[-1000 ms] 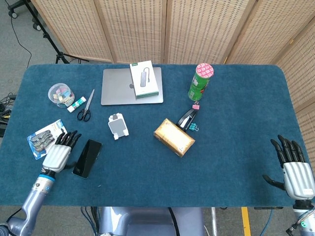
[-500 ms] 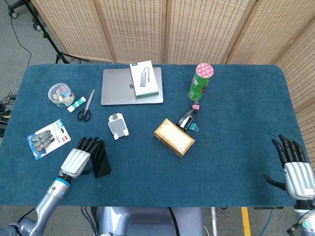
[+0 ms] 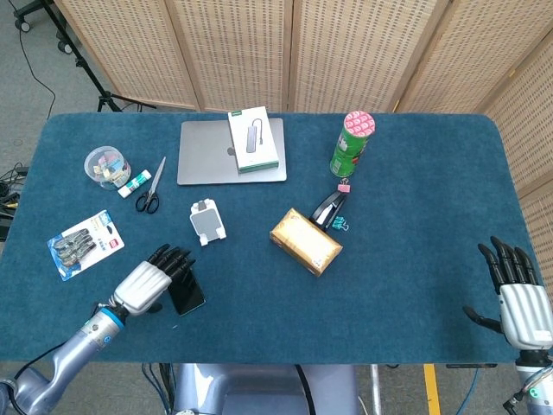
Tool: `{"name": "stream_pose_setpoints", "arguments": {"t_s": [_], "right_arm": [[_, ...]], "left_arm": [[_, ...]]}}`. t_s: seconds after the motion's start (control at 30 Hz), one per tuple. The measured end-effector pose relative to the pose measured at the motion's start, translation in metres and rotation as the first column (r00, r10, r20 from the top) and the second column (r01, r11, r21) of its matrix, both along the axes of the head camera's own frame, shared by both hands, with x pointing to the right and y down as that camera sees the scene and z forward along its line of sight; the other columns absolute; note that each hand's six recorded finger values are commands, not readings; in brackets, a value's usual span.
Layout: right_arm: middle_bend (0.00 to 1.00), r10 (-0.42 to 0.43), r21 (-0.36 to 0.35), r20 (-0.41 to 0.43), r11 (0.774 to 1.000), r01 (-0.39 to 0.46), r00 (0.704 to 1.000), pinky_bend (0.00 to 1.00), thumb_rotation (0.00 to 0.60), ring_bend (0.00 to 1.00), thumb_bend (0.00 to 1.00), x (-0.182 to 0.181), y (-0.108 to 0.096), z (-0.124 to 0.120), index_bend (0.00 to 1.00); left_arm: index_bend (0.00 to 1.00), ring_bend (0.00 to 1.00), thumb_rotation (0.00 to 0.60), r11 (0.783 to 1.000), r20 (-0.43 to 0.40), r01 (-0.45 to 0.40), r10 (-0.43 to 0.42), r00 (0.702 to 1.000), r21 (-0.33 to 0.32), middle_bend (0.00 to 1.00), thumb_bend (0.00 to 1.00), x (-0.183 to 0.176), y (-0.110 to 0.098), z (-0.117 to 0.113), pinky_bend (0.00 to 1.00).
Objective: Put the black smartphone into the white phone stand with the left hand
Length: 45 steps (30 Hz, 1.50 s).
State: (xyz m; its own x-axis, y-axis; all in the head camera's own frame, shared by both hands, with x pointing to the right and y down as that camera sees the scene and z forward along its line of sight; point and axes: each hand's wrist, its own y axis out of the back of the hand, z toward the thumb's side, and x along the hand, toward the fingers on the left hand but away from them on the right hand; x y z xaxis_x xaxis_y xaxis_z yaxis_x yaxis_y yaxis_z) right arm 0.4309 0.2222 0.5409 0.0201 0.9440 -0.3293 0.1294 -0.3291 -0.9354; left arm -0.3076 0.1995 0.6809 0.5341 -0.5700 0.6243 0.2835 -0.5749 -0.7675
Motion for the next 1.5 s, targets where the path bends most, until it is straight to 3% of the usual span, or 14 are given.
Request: {"name": "stream_pose_setpoints", "arguments": {"t_s": [0.17,0.37,0.67,1.03,1.17,1.37,1.5], "right_arm": [[0.0,0.002,-0.004,-0.01,1.0,-0.002,1.0,0.0,0.6,0.0,0.0,0.0,0.0,0.002,0.0],[0.0,0.008,-0.006,-0.016,1.0,-0.008,1.0,0.0,0.6,0.0,0.0,0.001,0.0,0.003,0.0],[0.0,0.022,-0.003,-0.015,1.0,-0.022,1.0,0.0,0.6,0.0,0.0,0.004,-0.002,0.002,0.0],[0.0,0.017,0.001,-0.007,1.0,-0.017,1.0,0.0,0.6,0.0,0.0,0.002,-0.001,-0.002,0.0],[0.0,0.019,0.002,0.0,1.0,-0.019,1.0,0.0,0.6,0.0,0.0,0.002,0.0,-0.004,0.0],[0.0,0.019,0.001,0.003,1.0,-0.019,1.0,0.0,0.6,0.0,0.0,0.002,0.0,-0.005,0.0],[0.0,0.02,-0.001,0.004,1.0,-0.02,1.0,0.0,0.6,0.0,0.0,0.002,0.0,-0.005,0.0]], "left_arm": [[0.0,0.0,0.6,0.993,0.064,-0.114,0.114,0.991,-0.009,0.0,0.0,0.008,-0.01,0.0,0.0],[0.0,0.0,0.6,0.975,0.07,-0.212,0.216,0.974,-0.063,0.0,0.0,0.021,-0.01,0.01,0.0],[0.0,0.0,0.6,0.962,0.01,-0.257,0.259,0.966,-0.088,0.0,0.0,0.025,-0.006,0.018,0.0],[0.01,0.0,0.6,0.953,-0.07,-0.261,0.253,0.965,-0.152,0.0,0.0,0.025,0.001,0.025,0.01],[0.11,0.01,0.6,0.95,-0.097,-0.263,0.249,0.964,-0.169,0.01,0.0,0.029,0.002,0.028,0.08],[0.32,0.17,0.6,0.947,-0.102,-0.276,0.262,0.96,-0.166,0.22,0.0,0.032,0.005,0.03,0.26],[0.42,0.25,0.6,0.948,-0.097,-0.273,0.26,0.961,-0.161,0.32,0.0,0.03,0.006,0.033,0.31]]}}
